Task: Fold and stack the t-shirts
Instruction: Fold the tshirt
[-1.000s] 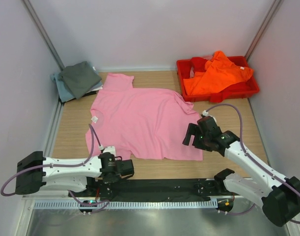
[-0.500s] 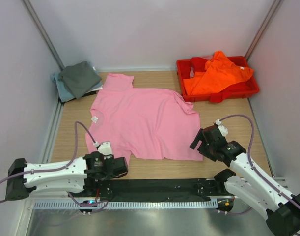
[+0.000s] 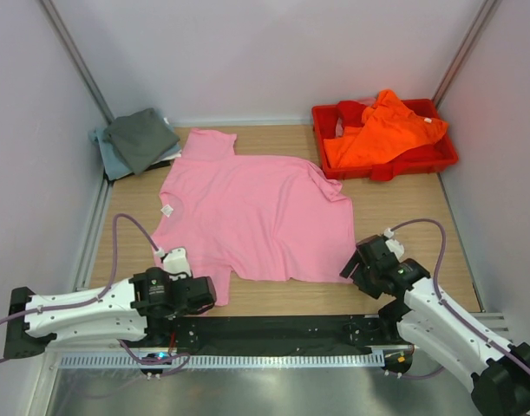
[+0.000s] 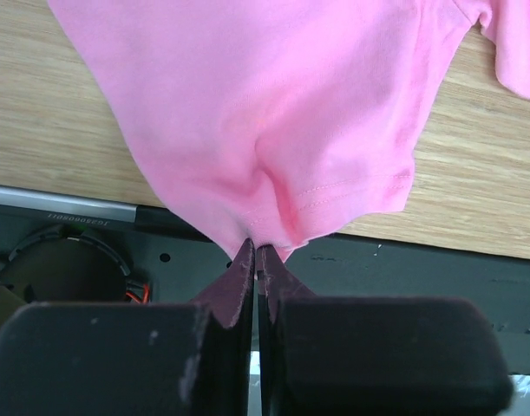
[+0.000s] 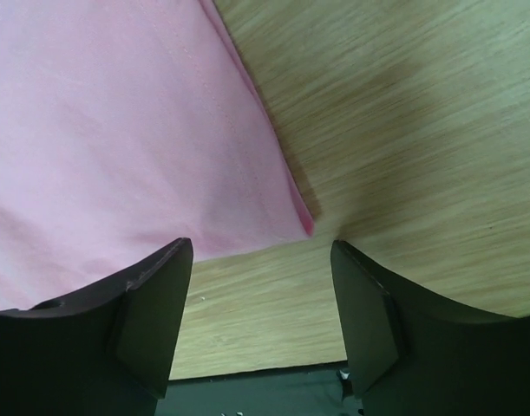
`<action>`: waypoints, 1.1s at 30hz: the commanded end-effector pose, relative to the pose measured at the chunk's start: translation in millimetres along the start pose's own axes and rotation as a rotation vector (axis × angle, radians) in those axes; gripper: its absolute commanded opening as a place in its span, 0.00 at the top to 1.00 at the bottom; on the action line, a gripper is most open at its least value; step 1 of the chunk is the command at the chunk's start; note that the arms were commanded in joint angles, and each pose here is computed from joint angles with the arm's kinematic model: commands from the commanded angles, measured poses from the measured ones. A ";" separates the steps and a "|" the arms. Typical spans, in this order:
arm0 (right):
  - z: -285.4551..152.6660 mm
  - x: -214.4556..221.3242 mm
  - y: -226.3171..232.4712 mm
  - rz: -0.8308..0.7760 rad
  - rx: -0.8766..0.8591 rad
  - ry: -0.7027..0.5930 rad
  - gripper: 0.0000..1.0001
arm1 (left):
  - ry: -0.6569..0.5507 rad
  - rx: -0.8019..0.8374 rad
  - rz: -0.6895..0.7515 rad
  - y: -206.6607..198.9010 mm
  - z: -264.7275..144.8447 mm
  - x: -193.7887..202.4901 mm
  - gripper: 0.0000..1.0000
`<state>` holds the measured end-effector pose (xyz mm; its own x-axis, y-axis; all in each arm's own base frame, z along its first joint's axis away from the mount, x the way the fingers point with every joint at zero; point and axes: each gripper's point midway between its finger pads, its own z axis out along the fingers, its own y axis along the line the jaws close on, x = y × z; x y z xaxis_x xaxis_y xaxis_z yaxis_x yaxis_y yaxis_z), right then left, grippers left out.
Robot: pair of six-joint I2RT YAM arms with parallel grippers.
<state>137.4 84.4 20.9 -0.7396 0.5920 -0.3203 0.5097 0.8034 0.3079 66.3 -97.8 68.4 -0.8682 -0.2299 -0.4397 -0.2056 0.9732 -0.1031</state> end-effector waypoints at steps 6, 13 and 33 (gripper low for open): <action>14.9 -5.1 6.7 -0.024 -0.009 -0.025 0.51 | -0.052 0.004 0.002 0.2 -14.9 -17.6 1.00; 10.4 -7.3 19.4 -0.041 -0.069 -0.027 0.99 | -0.063 0.059 -0.024 1.6 -46.1 -34.2 1.00; -140.8 -64.1 18.1 0.063 -0.206 -0.277 0.98 | -0.040 0.226 0.006 4.8 -128.5 -65.7 1.00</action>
<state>145.8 75.7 154.6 -0.6078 0.6302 -0.4831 0.3782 0.7647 0.5217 78.8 -143.8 232.1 -0.8237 -0.3660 -0.4331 -0.0803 0.8314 -0.5499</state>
